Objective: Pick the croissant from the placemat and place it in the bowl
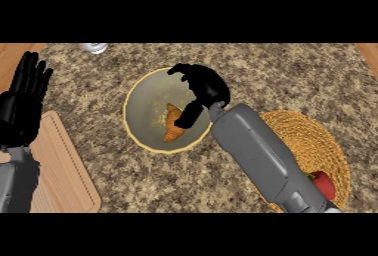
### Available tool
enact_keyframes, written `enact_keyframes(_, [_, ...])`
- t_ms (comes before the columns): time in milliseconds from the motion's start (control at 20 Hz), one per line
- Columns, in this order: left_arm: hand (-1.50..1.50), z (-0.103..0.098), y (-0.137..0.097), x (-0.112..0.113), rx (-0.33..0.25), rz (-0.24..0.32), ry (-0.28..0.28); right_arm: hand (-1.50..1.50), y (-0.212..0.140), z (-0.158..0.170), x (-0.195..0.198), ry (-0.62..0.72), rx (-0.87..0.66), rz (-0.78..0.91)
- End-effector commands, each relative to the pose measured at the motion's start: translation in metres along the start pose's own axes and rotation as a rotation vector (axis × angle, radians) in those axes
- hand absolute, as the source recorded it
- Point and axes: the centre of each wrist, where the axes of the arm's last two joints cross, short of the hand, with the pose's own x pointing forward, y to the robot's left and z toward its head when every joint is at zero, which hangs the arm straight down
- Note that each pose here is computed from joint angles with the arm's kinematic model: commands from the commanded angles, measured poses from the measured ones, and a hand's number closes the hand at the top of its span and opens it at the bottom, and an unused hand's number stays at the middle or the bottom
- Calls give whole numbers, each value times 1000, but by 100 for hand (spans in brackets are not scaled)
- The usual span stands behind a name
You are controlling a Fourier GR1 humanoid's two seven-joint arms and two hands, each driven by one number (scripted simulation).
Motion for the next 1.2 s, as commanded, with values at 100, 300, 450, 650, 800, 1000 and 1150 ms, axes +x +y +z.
enact_keyframes(100, [0,-3,-5,-1,-9,-1,-27,-150,9,-5,-11,-83,-114,-243])
enact_keyframes(300, [0,10,12,-10,-7,-11,4,-150,-6,-8,-18,-124,-297,-314])
enact_keyframes(450, [0,-1,9,-16,8,0,5,-150,-36,-19,-22,-114,-391,-390])
enact_keyframes(650, [0,11,-2,-27,20,18,23,-150,-69,-9,-59,-55,-487,-437])
enact_keyframes(800, [0,-1,8,1,38,-7,-1,-150,-97,-1,-90,-21,-523,-525])
enact_keyframes(1000, [0,8,23,-1,21,-14,24,-150,-124,23,-152,-52,-524,-571])
enact_keyframes(1150, [0,-9,8,-8,35,5,-1,-150,-134,38,-189,-73,-545,-588])
